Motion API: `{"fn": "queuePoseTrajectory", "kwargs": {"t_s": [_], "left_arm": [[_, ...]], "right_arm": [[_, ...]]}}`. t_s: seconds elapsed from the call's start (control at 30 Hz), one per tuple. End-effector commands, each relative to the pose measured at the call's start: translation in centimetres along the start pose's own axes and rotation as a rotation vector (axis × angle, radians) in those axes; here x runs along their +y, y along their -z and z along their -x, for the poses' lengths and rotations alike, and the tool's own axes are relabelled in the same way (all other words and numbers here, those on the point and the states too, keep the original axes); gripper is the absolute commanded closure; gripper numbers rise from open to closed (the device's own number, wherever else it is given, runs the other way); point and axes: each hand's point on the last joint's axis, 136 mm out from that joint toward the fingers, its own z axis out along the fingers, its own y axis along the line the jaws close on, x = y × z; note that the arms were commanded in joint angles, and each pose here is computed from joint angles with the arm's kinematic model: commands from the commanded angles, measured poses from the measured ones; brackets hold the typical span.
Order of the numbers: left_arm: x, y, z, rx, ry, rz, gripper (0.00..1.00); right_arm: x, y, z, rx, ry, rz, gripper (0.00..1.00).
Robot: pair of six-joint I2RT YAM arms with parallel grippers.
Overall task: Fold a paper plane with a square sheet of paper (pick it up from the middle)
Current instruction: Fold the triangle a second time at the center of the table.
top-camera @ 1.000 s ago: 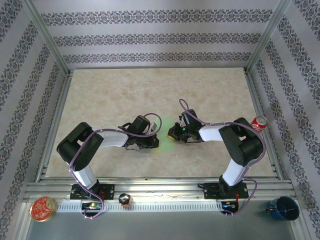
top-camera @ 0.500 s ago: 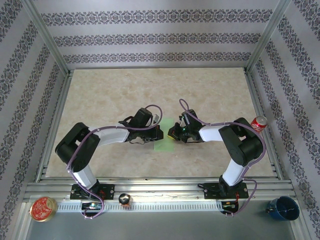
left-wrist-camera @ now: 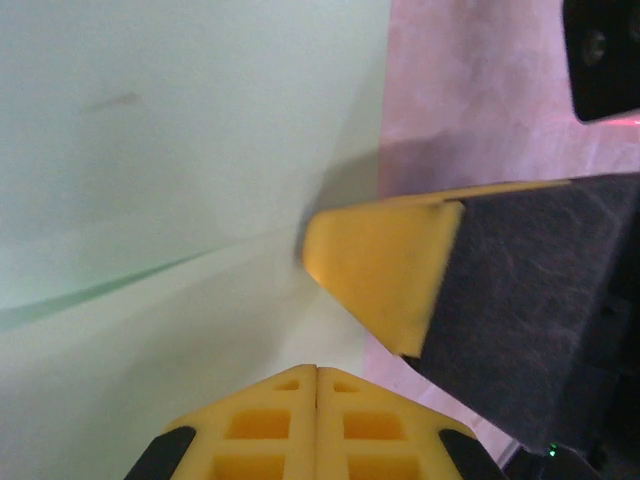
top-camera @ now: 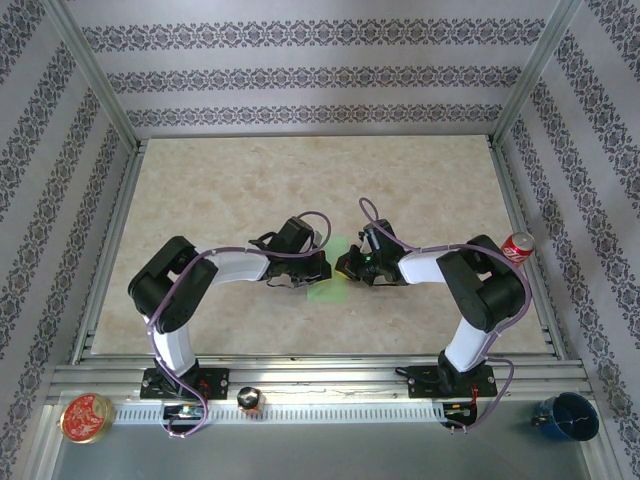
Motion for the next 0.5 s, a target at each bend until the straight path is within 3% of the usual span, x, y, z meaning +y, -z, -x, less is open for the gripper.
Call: {"fn": "queuePoseTrajectory", "kwargs": {"t_s": [0.0, 0.47], "left_arm": [[0.1, -0.8, 0.1, -0.003, 0.008, 0.02, 1.0], [4.3, -0.9, -2.7, 0.028, 0.029, 0.095, 0.96]], "right_arm": [[-3.6, -0.4, -1.0, 0.018, -0.062, -0.104, 1.0], [-4.3, -0.5, -1.2, 0.018, -0.069, -0.122, 1.0]]}}
